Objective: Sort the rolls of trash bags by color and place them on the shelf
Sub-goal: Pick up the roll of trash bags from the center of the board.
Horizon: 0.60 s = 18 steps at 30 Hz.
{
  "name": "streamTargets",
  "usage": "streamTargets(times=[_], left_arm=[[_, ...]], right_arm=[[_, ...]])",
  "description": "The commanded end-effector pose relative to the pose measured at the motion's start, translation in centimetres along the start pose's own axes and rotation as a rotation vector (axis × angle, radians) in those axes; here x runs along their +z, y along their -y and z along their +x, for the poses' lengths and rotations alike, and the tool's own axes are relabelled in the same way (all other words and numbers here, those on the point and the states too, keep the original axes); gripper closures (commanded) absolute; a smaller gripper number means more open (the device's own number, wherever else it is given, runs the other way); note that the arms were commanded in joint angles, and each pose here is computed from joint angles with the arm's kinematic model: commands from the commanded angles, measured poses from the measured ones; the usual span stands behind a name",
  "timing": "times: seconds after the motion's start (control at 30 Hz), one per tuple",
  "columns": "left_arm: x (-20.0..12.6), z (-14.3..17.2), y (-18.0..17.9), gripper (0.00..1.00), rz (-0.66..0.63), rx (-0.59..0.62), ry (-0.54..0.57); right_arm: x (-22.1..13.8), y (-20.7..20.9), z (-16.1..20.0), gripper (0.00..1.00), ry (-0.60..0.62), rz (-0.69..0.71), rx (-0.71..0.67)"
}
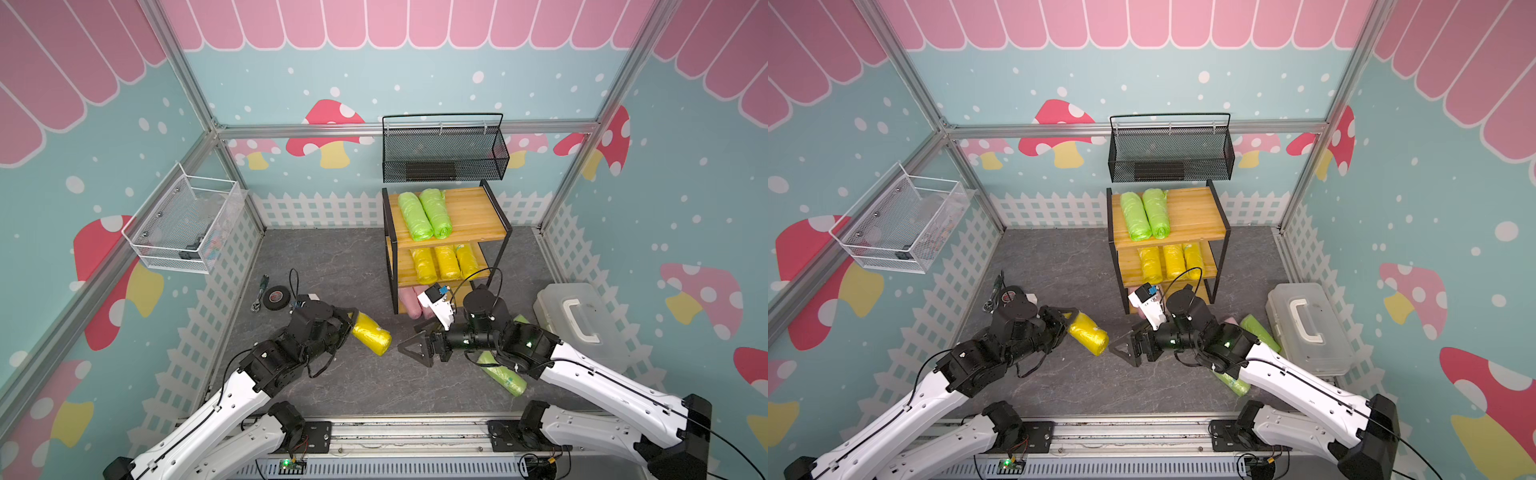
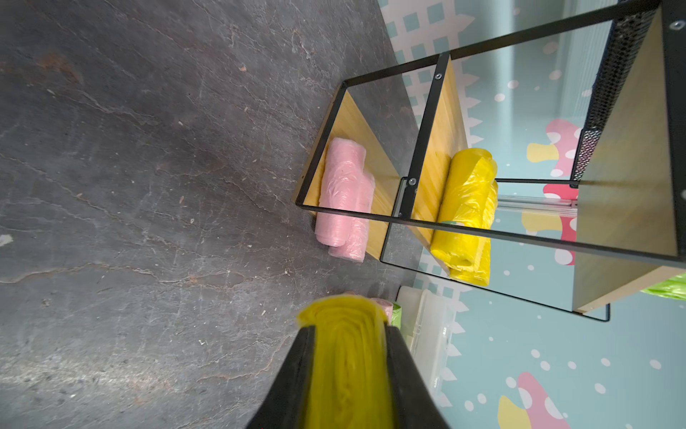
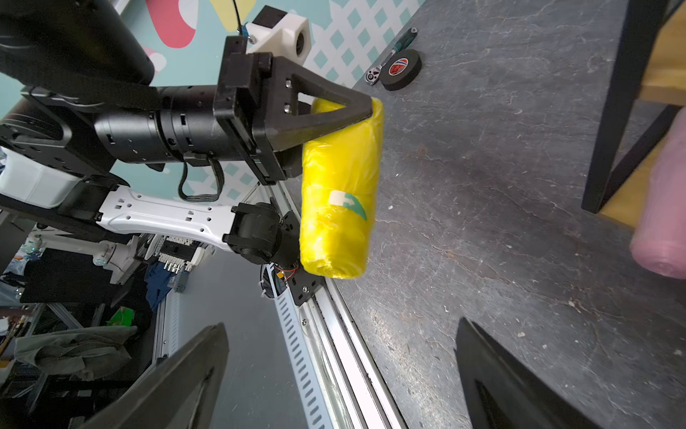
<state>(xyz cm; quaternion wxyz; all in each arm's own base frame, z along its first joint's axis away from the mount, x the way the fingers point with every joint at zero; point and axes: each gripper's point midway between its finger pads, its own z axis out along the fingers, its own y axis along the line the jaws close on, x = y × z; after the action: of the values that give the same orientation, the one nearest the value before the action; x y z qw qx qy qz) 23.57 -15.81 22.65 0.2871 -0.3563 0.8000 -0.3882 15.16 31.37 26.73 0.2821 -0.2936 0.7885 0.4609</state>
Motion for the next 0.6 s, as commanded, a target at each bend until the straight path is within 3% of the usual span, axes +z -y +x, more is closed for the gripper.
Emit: streamTargets(times=[0.0,0.3,0.57], left_arm=[[-0.6,-0.5,2.3,1.0,0.095,-0.056,0.023],[-0.9,0.1,3.1,1.0,0.134,-0.08,-0.003],[-1.0,0.1,2.8,1.0,0.141,-0.094,0.0]], right_arm=[[0.3,-1.1,-1.7,0.01,0.043,-0.003,-0.051],[2.9,0.1,-1.6,0.01,0.031,0.063,-0.03],[4.9,-1.1,-2.0,0.01,0.007,0.034,-0.05]])
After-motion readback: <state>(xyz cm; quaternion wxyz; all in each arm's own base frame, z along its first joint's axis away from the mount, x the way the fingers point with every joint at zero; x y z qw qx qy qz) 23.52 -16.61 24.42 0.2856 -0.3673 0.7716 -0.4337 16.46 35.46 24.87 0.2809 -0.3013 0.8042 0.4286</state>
